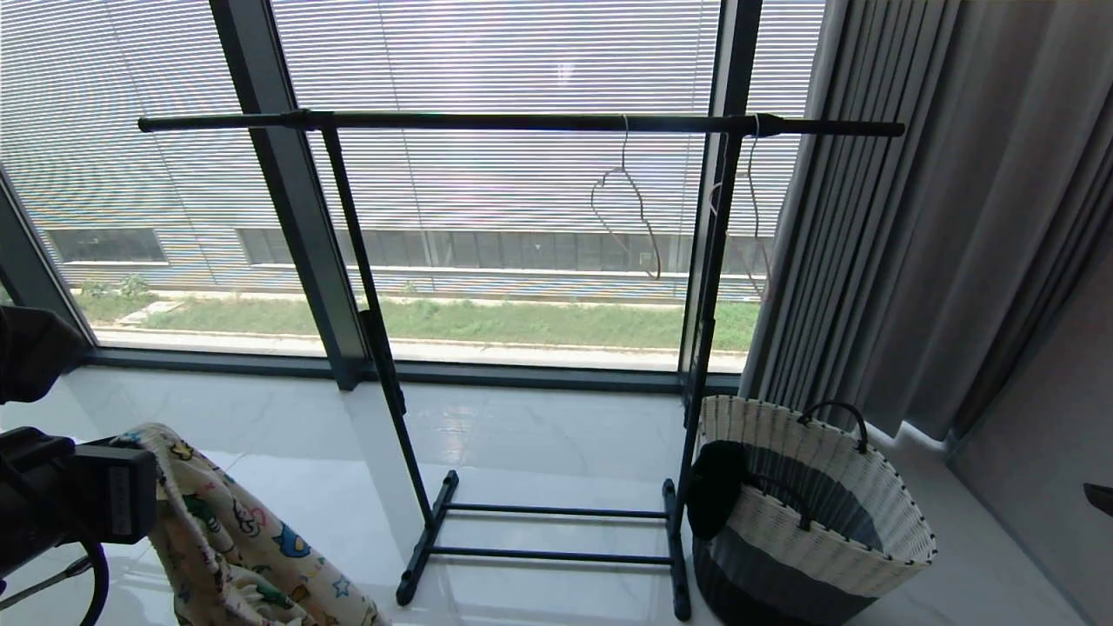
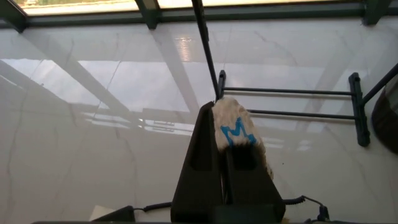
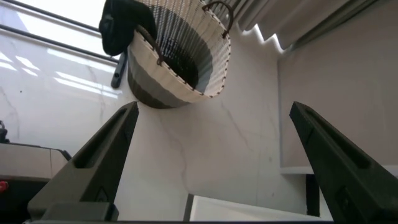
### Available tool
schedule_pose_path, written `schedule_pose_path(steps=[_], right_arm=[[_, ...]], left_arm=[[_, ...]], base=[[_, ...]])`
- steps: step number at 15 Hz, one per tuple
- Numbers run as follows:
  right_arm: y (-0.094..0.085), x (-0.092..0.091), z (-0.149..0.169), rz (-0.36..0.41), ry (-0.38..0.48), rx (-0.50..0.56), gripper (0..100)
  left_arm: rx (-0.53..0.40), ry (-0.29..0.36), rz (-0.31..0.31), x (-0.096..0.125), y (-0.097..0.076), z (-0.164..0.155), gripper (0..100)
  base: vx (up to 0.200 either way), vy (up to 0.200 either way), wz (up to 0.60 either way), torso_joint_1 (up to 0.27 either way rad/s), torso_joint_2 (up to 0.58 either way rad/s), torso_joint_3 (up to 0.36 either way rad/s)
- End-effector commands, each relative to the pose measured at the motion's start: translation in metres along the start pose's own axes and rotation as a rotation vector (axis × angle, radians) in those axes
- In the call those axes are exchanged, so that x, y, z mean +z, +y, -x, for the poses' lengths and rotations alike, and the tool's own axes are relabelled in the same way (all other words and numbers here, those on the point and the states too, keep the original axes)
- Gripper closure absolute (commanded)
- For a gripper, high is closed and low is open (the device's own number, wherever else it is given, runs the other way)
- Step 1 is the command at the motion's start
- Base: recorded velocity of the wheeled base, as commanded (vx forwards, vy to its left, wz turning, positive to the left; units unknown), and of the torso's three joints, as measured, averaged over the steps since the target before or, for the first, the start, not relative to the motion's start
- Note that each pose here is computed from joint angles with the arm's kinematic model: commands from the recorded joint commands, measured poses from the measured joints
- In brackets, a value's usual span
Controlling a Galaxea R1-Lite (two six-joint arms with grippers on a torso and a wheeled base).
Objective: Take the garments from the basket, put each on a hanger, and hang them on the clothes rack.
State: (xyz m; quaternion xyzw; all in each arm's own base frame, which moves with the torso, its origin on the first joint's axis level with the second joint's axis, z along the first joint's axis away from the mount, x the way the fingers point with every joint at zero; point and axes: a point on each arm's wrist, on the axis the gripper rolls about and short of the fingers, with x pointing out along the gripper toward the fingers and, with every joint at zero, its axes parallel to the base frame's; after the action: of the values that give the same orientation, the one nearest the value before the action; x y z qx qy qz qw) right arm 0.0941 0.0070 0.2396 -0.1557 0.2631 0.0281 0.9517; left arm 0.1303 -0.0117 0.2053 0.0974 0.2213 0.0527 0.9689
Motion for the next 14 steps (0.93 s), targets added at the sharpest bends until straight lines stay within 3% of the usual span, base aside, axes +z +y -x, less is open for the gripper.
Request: schedule_pose_path(steps=[1, 9, 12, 14], right_arm=[[0.0, -0.001, 0.0, 0.0, 0.002, 0.002, 0], [0.001, -0.001, -0.001, -0.003, -0.004, 0.004, 0], [0.002, 0.0, -0.01, -0.053, -0.079, 0.001, 0], [0.004, 0.0, -0.013, -0.076, -0.136, 0.056, 0]], left_arm=[[0.002, -0.01, 0.003, 0.0, 0.001, 0.002, 100], [0.003, -0.011, -0.001, 0.0, 0.001, 0.003, 100], [0.006, -0.011, -0.009, 0.0, 0.001, 0.003, 100], [0.008, -0.01, -0.007, 0.0, 0.001, 0.003, 100]], base=[[0.0, 0.0, 0.0, 0.212, -0.49, -0.276], [0.0, 0.0, 0.0, 0.239, -0.52, -0.286], [0.0, 0.0, 0.0, 0.162, -0.34, -0.183], [0.0, 0.0, 0.0, 0.037, -0.08, -0.046]])
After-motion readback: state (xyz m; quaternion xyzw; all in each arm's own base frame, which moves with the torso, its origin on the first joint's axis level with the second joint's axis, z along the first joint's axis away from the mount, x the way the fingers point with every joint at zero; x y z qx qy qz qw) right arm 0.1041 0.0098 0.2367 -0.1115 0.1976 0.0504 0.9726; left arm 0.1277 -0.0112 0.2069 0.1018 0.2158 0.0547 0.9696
